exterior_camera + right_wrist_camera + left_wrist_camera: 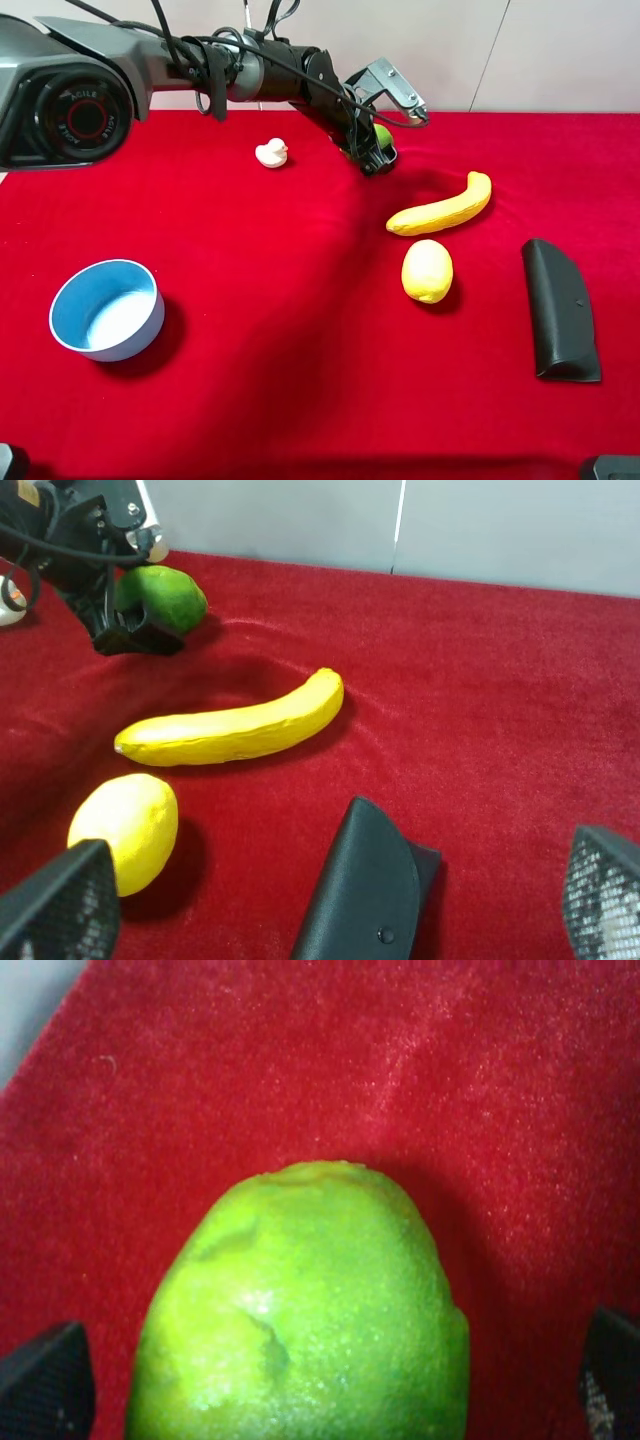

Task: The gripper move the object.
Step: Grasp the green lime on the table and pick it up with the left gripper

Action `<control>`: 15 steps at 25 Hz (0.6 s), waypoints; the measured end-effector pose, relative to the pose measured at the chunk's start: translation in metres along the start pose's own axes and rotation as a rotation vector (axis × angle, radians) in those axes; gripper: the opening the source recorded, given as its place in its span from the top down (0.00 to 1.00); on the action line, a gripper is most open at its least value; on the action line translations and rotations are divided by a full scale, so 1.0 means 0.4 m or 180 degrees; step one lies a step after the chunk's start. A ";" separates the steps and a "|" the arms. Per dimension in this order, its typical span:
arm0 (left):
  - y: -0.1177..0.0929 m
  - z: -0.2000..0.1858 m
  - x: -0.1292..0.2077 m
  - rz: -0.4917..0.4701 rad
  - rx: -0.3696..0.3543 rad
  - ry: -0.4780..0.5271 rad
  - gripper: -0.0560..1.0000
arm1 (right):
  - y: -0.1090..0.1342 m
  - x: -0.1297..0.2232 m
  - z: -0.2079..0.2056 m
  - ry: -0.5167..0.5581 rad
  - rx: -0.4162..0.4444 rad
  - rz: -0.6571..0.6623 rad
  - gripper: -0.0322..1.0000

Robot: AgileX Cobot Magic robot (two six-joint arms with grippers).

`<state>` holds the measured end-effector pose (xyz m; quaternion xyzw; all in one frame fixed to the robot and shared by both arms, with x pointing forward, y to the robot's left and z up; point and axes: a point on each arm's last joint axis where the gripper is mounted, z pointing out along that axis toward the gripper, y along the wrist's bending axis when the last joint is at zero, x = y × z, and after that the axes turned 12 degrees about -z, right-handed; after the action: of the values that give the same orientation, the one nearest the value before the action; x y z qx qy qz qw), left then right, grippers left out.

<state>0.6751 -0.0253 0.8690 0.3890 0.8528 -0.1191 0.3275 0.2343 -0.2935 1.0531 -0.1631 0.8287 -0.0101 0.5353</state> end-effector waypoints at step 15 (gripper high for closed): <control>0.000 0.000 -0.001 -0.0007 0.0000 -0.0011 0.36 | 0.000 0.000 0.000 0.0000 0.0000 0.0000 0.30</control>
<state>0.6753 -0.0255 0.8693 0.3878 0.8526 -0.1202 0.3289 0.2343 -0.2935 1.0531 -0.1631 0.8287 -0.0101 0.5353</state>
